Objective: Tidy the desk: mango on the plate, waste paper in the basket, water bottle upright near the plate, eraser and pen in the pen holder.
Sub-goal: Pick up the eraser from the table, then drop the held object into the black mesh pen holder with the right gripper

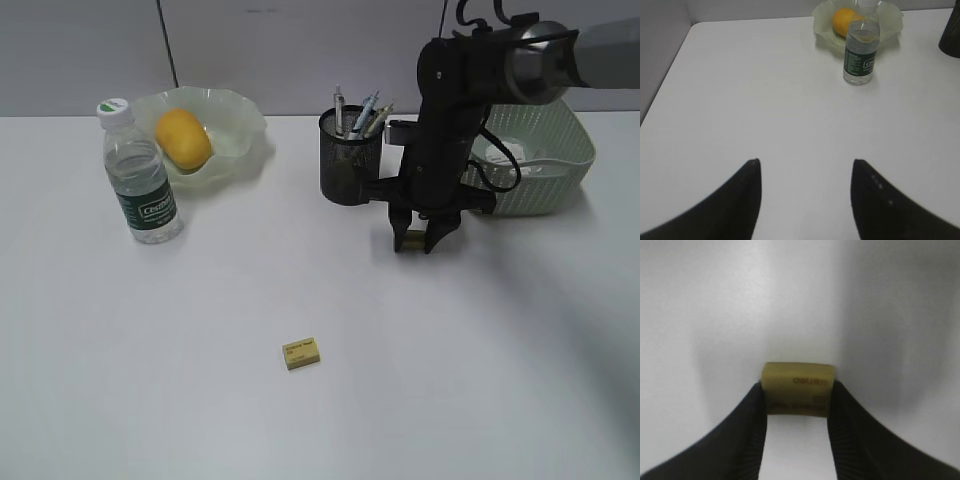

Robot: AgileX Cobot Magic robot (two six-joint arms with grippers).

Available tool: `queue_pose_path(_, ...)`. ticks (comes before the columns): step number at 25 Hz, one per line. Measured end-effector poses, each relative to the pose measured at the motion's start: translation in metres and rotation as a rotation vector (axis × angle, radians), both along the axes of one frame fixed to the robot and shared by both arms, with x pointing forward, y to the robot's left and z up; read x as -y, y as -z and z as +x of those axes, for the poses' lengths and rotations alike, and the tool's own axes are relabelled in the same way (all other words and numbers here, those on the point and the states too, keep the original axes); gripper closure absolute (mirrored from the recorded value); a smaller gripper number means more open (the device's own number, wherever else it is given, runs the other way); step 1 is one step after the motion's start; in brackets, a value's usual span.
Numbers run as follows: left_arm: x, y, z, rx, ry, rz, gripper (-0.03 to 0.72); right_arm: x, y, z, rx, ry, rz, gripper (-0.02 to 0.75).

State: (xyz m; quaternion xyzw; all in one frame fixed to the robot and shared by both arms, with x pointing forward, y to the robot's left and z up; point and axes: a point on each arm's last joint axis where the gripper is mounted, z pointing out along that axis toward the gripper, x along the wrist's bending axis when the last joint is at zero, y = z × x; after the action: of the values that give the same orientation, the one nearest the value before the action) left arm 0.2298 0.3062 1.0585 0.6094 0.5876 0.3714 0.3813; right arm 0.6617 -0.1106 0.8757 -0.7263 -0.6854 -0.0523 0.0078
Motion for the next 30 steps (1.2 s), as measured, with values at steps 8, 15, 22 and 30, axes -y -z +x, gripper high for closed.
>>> queue_pose_path(8, 0.000, 0.000, 0.000, 0.000, 0.000, 0.000, 0.253, -0.003, -0.020, 0.005, -0.032, -0.004, -0.003, 0.433)
queue_pose_path(15, 0.000, 0.000, 0.000, 0.000, 0.000, 0.000, 0.253, -0.001, -0.031, 0.002, -0.090, -0.028, -0.038, 0.433)
queue_pose_path(22, 0.000, 0.000, 0.000, 0.000, 0.000, 0.000, 0.253, 0.000, -0.075, -0.001, 0.007, -0.054, -0.006, 0.433)
queue_pose_path(30, 0.000, 0.000, 0.000, 0.000, 0.000, 0.000, 0.253, -0.022, -0.131, 0.010, 0.244, -0.141, 0.133, 0.434)
